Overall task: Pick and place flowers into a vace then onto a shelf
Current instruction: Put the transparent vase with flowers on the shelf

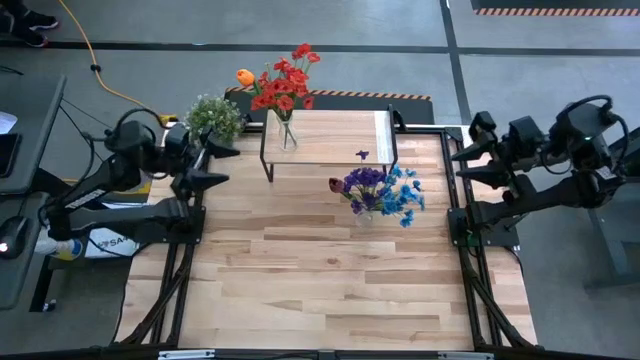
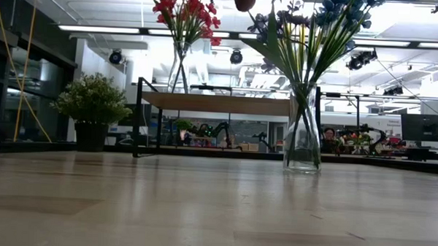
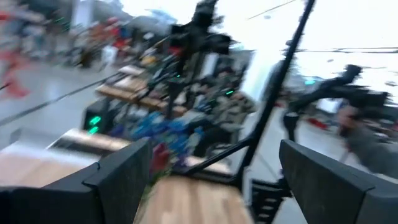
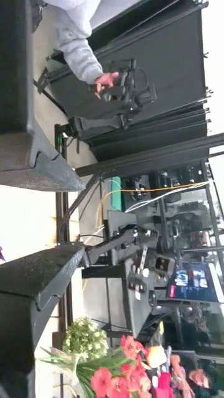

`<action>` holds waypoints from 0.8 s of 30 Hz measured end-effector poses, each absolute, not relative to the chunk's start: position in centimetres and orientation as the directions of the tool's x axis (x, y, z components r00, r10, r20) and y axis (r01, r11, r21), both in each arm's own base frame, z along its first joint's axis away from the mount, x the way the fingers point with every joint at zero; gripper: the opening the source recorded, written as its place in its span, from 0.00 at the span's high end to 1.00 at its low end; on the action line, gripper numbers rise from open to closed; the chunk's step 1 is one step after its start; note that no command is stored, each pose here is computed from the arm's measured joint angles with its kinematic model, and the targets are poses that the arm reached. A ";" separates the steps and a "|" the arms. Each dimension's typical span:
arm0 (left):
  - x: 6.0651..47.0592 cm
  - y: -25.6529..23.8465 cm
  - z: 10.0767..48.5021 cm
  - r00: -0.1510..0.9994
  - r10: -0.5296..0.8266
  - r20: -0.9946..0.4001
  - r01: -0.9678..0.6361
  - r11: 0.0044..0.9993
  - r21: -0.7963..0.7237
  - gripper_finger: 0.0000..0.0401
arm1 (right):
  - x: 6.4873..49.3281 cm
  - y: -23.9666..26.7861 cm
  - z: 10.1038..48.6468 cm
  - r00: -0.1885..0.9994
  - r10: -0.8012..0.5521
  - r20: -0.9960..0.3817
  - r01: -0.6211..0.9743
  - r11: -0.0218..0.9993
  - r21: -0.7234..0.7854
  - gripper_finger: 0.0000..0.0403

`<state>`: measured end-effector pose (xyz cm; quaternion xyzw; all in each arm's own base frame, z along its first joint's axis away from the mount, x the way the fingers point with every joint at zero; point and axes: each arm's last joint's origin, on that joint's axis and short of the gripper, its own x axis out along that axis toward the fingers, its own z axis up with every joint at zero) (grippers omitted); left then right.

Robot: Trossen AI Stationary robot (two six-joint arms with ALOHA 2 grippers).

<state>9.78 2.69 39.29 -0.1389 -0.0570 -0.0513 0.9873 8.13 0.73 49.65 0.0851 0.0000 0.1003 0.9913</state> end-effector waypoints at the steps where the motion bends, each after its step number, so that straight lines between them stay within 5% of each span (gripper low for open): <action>1: 9.8 2.4 39.5 0.983 -0.111 0.147 0.147 0.955 -0.257 0.05 | 7.8 0.7 49.7 0.981 0.192 0.025 -0.193 0.968 0.159 0.65; 9: 11.4 0.9 40.2 0.946 -0.240 0.216 0.287 0.931 -0.224 0.05 | 4.9 0.3 49.9 0.994 0.070 0.084 -0.075 0.995 0.060 0.65; 24: 17.2 -1.8 38.7 0.959 -0.252 0.130 0.279 0.921 -0.271 0.05 | -0.3 -0.2 49.9 0.978 -0.033 0.208 0.022 0.998 0.056 0.65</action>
